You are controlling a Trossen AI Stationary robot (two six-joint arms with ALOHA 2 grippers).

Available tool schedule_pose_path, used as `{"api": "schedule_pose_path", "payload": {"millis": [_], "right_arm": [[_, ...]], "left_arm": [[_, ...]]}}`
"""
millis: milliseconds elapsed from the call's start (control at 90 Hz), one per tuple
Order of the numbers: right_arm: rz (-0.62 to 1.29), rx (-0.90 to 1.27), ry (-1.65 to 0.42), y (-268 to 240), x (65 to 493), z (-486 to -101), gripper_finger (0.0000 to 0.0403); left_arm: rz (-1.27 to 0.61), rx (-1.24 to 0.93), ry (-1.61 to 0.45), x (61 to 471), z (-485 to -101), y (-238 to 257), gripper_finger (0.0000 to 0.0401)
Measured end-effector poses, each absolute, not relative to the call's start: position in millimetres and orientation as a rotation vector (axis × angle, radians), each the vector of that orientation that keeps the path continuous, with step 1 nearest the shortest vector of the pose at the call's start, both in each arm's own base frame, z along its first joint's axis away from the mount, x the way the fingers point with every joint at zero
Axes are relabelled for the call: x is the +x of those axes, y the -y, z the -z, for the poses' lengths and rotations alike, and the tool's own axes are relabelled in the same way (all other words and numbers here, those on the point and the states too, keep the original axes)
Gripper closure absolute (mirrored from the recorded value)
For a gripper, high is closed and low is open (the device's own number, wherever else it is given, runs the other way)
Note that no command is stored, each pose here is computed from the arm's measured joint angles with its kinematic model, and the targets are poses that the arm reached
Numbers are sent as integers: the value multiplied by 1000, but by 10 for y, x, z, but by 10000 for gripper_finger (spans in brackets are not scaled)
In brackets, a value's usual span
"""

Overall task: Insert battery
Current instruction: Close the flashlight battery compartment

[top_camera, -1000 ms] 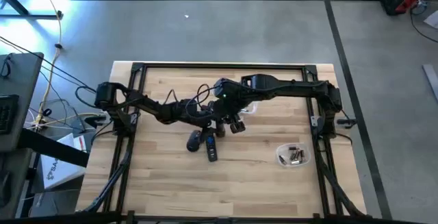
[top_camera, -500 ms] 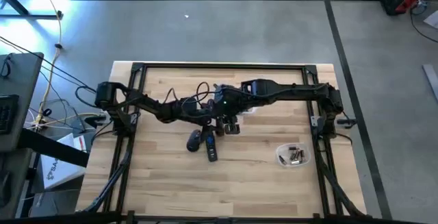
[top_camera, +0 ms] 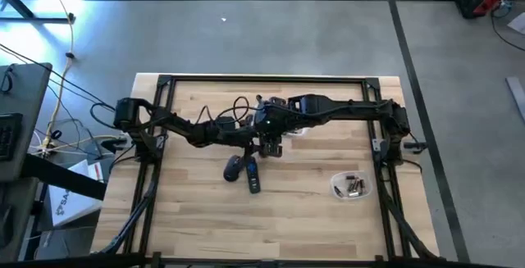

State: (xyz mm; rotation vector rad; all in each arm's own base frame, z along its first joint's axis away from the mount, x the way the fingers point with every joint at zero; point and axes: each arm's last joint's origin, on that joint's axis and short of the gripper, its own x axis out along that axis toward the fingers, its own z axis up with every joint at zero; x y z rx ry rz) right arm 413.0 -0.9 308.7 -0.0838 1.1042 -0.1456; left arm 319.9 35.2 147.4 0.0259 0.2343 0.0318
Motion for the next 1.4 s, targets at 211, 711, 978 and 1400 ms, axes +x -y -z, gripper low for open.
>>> {"api": "schedule_pose_path", "payload": {"millis": [211,711,978,1400], "right_arm": [[281,-33,-1098,36,4124,-3077,274],[541,228,-1019,151,4131,-3068,274],[663,341,-994,227,4112,-3048,274],[742,422,-943,237,4116,-3045,253]], "left_arm": [[-106,21,-238,3243,-1508,-341,257],[-243,24,-241,3267,-1532,-356,257],[-308,58,-298,3391,-1619,-339,256],[-311,32,-309,3385,-1614,-433,256]]}}
